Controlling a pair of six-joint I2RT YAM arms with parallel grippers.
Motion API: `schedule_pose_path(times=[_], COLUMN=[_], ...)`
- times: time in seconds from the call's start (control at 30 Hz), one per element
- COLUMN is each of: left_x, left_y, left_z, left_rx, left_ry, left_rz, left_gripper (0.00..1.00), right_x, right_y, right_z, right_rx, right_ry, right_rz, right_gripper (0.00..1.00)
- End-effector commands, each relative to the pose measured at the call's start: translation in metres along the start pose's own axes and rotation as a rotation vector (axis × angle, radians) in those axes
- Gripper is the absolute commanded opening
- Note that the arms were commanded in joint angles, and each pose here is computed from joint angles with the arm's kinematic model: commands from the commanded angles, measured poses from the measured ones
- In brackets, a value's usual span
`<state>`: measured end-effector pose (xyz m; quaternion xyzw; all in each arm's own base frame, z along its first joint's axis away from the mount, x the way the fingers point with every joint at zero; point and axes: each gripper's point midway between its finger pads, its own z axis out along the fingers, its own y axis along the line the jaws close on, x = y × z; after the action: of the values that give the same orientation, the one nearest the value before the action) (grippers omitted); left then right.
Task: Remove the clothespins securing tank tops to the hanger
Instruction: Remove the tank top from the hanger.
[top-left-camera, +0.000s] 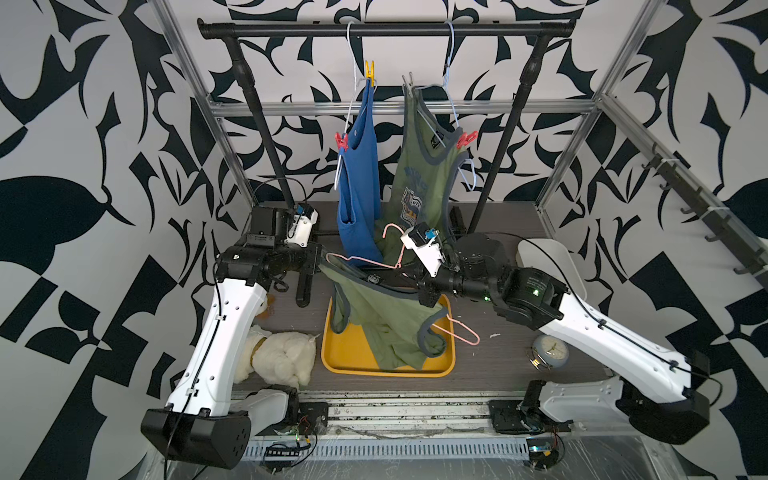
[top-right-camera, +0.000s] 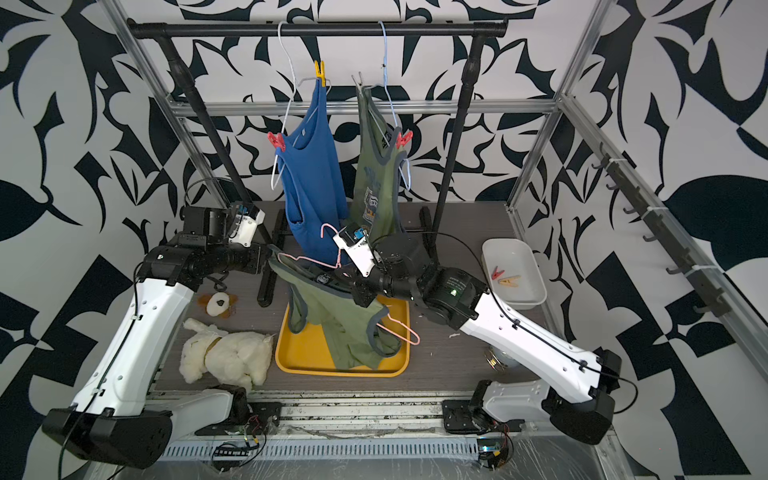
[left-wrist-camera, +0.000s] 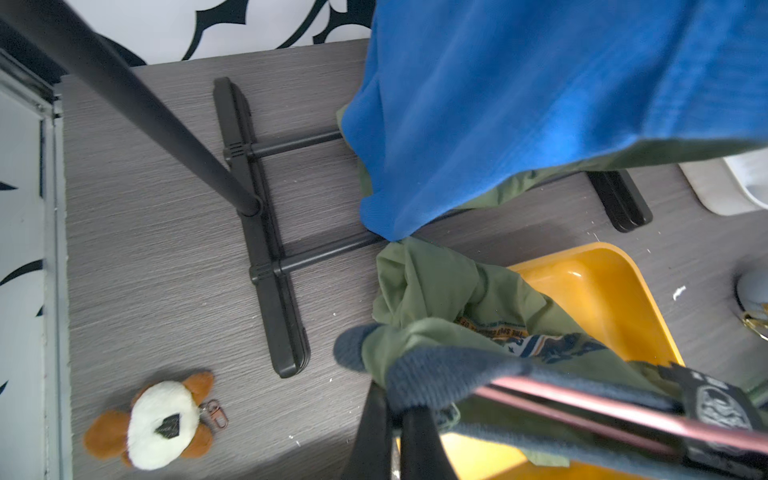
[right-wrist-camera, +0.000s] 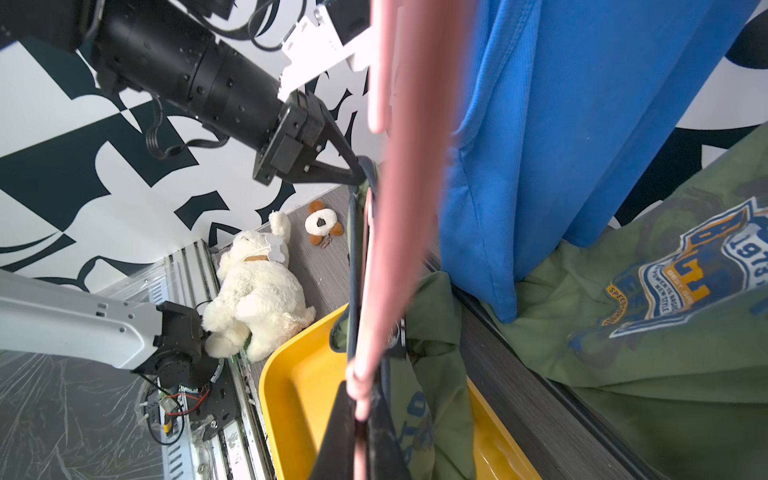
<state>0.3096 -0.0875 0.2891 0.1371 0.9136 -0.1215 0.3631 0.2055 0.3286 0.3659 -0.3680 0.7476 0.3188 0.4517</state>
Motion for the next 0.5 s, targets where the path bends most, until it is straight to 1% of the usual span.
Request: schedule_pose_path(times=[0.0, 0.13, 0.27, 0.3, 0.47], left_x=[-0.013, -0.009, -0.002, 0.0, 0.01], left_y=[0.011, 0.009, -0.009, -0.012, -0.025], left_z=[-0.006, -0.004, 0.001, 0.002, 0.0], left_rx=[-0.041, -0.027, 0.086, 0.103, 0.176], left_ry=[-0.048, -0.041, -0.021, -0.016, -0.008], left_rz=[-0.039, -0.042, -0.042, -0.037, -0.003], left_gripper=[0.0, 0.0, 0.0, 0.0, 0.0], right_x=[-0.016, -0.02, -0.029, -0.033, -0.044], right_y=[0.001, 0.0, -0.001, -0.003, -0.008], right_z=[-0.023, -0.032, -0.03, -0.029, -0.015], right_rx=[0.015, 0.021, 0.026, 0.033, 0.058], right_ry=[-0.089, -0.149, -0.213, -0.243, -0.312], right_rz=[-0.027, -0.024, -0.033, -0.035, -0.049], right_gripper=[0.0, 0.0, 0.0, 0.0, 0.0])
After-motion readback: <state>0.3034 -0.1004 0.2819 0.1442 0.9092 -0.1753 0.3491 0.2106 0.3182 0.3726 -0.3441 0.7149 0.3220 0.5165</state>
